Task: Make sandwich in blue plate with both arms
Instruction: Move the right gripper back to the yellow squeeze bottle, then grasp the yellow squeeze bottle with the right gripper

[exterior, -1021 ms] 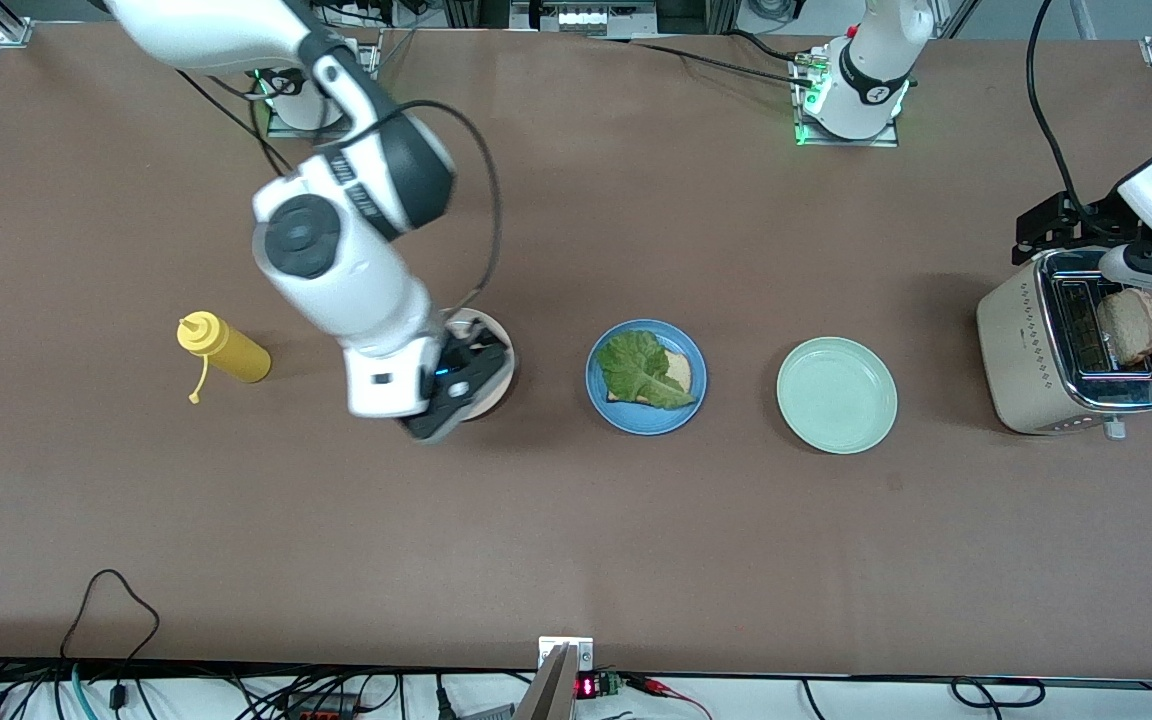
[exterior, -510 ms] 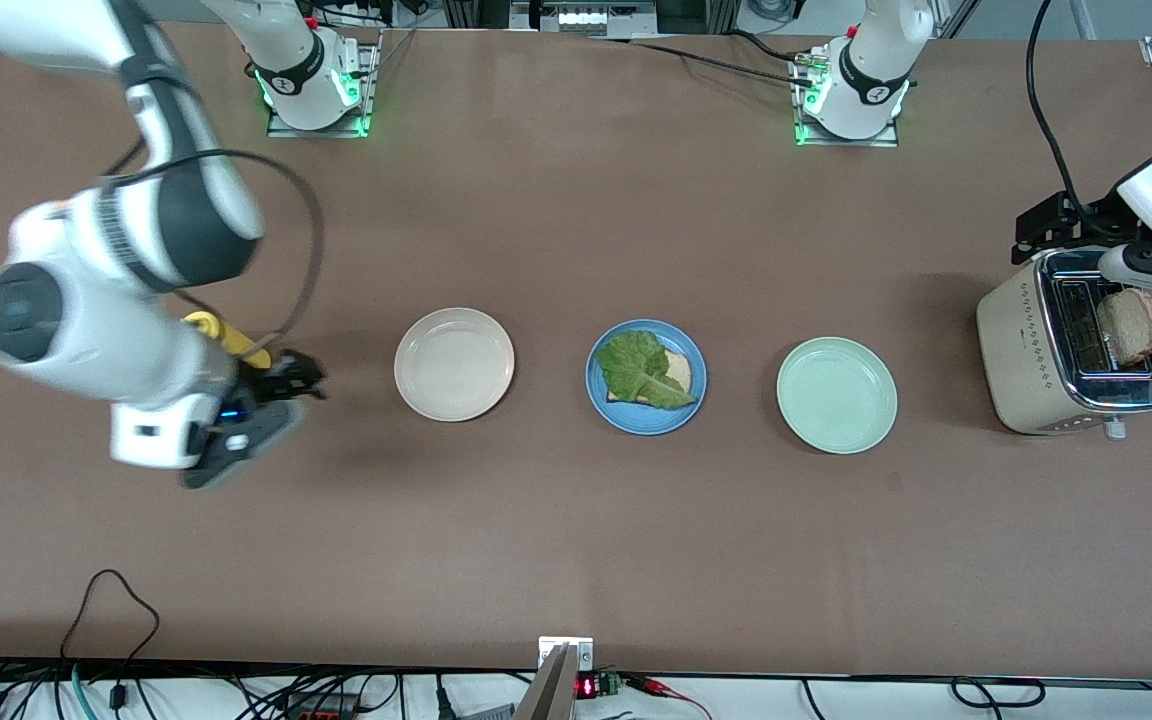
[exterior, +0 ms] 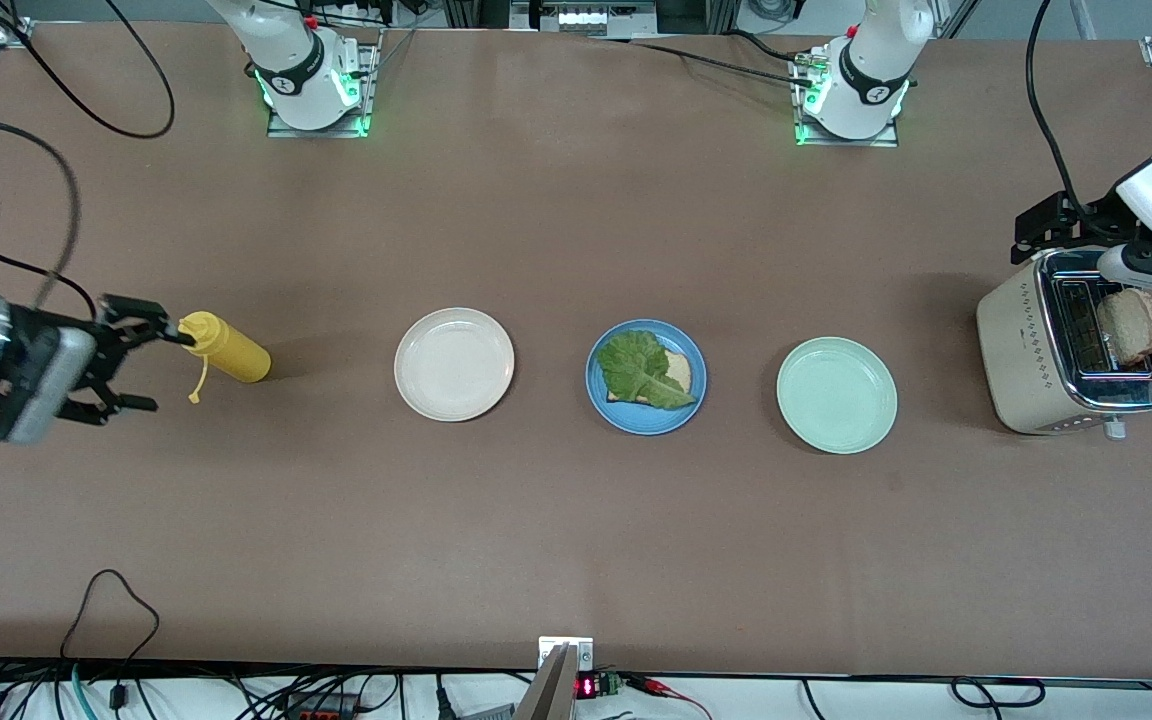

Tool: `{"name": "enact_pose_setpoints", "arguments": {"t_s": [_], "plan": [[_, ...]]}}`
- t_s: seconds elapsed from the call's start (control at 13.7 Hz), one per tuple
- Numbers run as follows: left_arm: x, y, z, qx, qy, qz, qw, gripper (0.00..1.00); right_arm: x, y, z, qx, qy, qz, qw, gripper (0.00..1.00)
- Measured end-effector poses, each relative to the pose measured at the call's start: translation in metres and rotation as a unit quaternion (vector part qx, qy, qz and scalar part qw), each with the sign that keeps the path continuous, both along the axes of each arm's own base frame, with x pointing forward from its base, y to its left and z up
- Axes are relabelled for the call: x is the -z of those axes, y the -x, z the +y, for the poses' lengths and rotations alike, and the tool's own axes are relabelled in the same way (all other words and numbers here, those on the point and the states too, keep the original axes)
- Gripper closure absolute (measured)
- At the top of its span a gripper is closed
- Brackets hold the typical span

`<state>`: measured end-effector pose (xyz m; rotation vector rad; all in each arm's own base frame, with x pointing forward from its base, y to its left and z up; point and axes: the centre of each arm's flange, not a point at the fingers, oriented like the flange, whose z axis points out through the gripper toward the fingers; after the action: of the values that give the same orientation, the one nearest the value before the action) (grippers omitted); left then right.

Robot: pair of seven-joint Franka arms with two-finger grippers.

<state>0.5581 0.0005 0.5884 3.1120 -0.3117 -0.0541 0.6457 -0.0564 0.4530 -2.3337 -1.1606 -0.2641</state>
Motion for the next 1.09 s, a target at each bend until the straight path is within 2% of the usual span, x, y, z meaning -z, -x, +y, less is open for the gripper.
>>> {"name": "enact_pose_setpoints", "arguments": {"t_s": [0.22, 0.44, 0.58, 0.8, 0.95, 1.09], "plan": [[0.000, 0.000, -0.001, 0.000, 0.000, 0.002, 1.000, 0.00, 0.035, 0.042, -0.073, -0.022, -0.102, -0.057, 0.993, 0.00], [0.001, 0.001, -0.002, 0.002, 0.000, 0.004, 1.000, 0.00, 0.080, 0.077, -0.130, -0.035, -0.188, -0.111, 0.975, 0.00], [0.001, 0.001, -0.003, 0.002, 0.000, 0.004, 1.000, 0.00, 0.119, 0.093, -0.161, -0.049, -0.241, -0.156, 0.957, 0.00], [0.001, 0.001, -0.003, 0.003, 0.000, 0.004, 1.000, 0.00, 0.196, 0.107, -0.183, -0.073, -0.307, -0.227, 0.921, 0.00], [0.001, 0.001, -0.004, 0.003, 0.000, 0.005, 1.000, 0.00, 0.243, 0.110, -0.184, -0.087, -0.335, -0.266, 0.900, 0.00], [0.001, 0.001, -0.004, 0.004, 0.000, 0.005, 1.000, 0.00, 0.275, 0.109, -0.183, -0.100, -0.351, -0.294, 0.883, 0.00]]}}
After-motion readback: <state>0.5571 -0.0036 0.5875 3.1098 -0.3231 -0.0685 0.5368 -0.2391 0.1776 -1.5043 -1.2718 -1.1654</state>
